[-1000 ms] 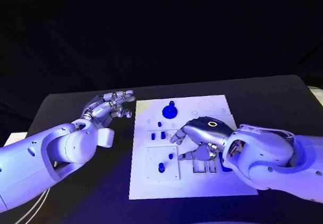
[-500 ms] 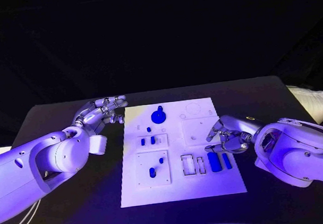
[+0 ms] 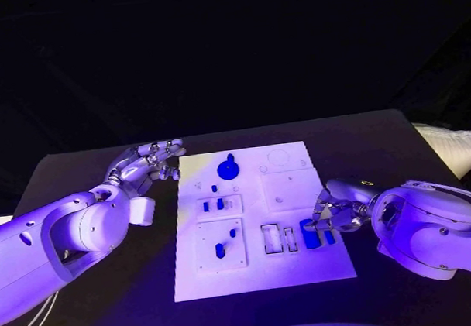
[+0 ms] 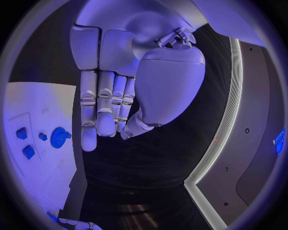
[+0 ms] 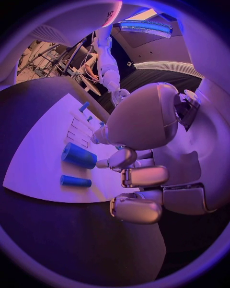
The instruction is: Assemble the parts on the task board
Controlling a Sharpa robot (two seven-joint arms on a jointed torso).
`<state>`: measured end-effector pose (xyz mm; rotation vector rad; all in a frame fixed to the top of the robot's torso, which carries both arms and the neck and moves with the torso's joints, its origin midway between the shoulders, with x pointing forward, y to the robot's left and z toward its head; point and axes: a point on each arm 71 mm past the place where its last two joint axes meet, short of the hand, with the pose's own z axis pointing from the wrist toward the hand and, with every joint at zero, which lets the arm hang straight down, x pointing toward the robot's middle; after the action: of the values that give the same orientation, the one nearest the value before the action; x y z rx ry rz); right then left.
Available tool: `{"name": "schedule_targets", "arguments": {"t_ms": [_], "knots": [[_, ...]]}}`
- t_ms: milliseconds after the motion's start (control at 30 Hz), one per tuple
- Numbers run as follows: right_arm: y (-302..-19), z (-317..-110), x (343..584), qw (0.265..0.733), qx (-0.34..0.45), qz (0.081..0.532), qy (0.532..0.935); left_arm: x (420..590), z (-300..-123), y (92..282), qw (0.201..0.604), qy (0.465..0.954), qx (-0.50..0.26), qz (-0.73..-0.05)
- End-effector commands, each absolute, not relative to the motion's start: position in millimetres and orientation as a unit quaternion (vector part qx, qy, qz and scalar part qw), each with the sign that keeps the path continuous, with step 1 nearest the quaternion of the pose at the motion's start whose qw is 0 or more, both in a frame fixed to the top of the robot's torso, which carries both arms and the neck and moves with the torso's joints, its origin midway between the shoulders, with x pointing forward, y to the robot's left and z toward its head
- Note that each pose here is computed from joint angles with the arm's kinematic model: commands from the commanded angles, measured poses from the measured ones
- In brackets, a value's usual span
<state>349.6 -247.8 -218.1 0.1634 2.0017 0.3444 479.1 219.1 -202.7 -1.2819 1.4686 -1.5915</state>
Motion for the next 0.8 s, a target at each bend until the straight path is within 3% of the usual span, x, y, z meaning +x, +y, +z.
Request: {"name": "schedule_targets", "arguments": {"t_ms": [33,800], "knots": [[-247.2,-222.8,349.1,0.519,0.049,0.114,0.846,478.0,-201.8,216.7,0.301,0.556,-0.479,-0.609],[-228.8,-247.3,350.3,0.504,0.007,0.098,0.858,477.4,-202.6,218.7,0.298,0.558,-0.480,-0.608]]}}
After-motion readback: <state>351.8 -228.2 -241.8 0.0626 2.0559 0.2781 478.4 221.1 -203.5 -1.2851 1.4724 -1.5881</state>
